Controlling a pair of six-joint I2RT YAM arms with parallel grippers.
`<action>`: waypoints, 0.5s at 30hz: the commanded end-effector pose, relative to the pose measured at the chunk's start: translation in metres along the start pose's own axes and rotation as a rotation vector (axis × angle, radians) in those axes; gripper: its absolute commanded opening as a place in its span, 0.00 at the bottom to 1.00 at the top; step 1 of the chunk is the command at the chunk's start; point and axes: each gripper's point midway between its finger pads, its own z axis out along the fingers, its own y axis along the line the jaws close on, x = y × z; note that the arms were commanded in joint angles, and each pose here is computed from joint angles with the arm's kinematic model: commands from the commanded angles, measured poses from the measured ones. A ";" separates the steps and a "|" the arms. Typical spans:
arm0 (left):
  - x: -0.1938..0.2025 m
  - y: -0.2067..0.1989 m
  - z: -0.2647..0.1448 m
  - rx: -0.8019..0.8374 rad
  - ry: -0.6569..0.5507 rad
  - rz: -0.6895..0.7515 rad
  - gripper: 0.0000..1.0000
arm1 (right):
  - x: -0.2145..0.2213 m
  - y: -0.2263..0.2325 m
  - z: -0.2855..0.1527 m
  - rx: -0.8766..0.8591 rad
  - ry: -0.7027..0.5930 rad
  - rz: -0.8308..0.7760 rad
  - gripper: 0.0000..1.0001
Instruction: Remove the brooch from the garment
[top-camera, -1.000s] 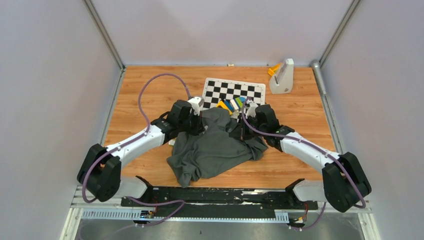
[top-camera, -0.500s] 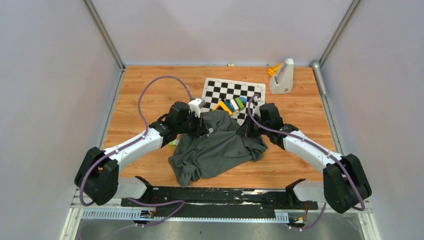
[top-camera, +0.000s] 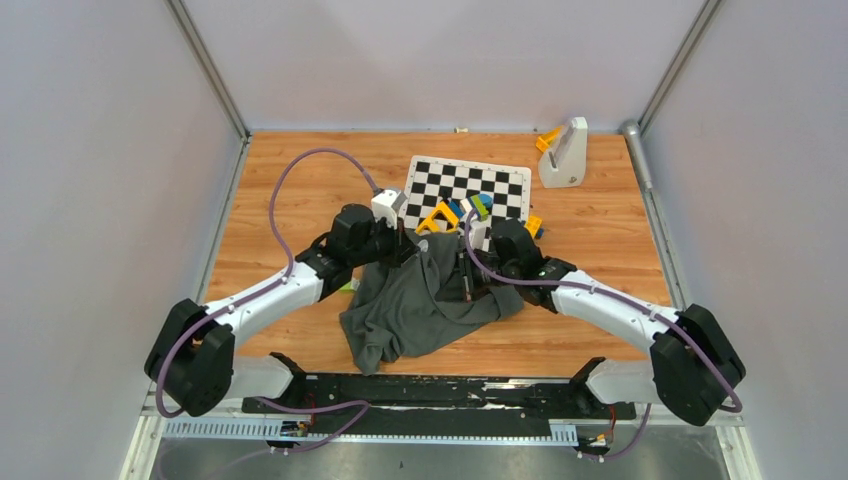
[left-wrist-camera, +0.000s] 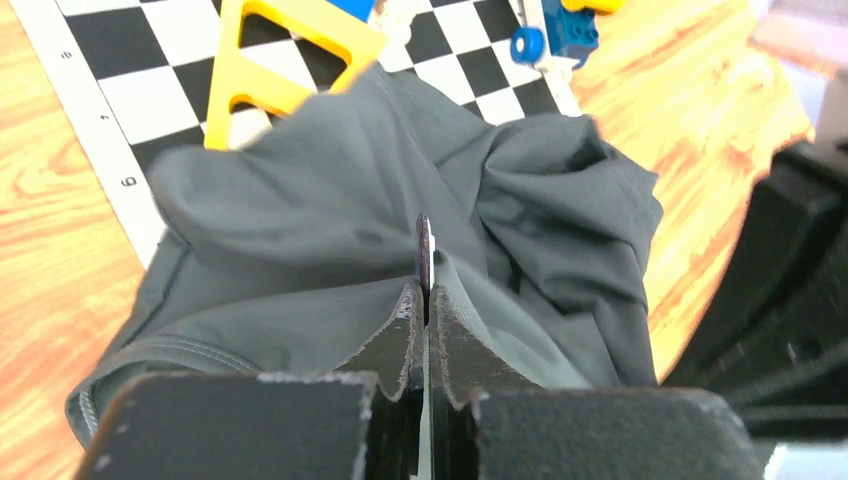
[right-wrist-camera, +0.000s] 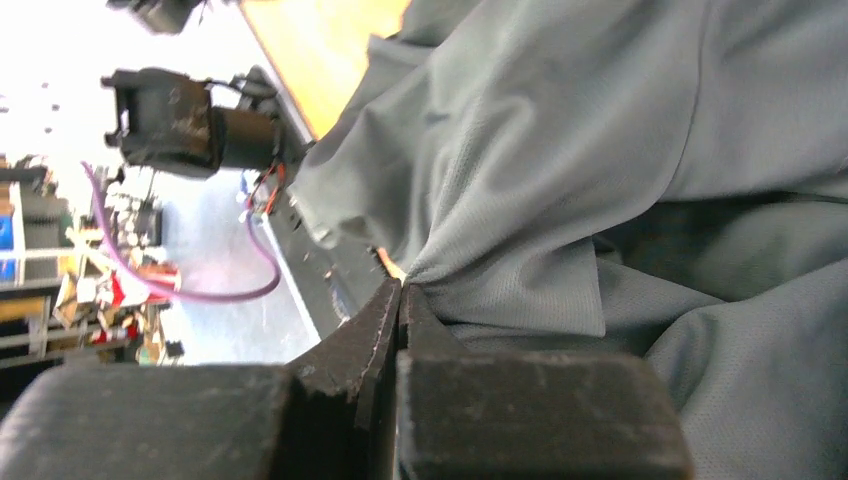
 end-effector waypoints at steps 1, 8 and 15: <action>-0.043 -0.005 -0.001 0.013 -0.208 0.041 0.00 | -0.005 0.046 -0.007 -0.171 -0.005 -0.122 0.00; -0.077 -0.003 -0.010 -0.020 -0.361 0.125 0.00 | -0.027 0.037 -0.020 -0.051 -0.121 -0.153 0.12; -0.106 -0.030 -0.039 0.094 -0.562 0.183 0.00 | -0.072 0.040 -0.051 -0.003 -0.301 -0.079 0.45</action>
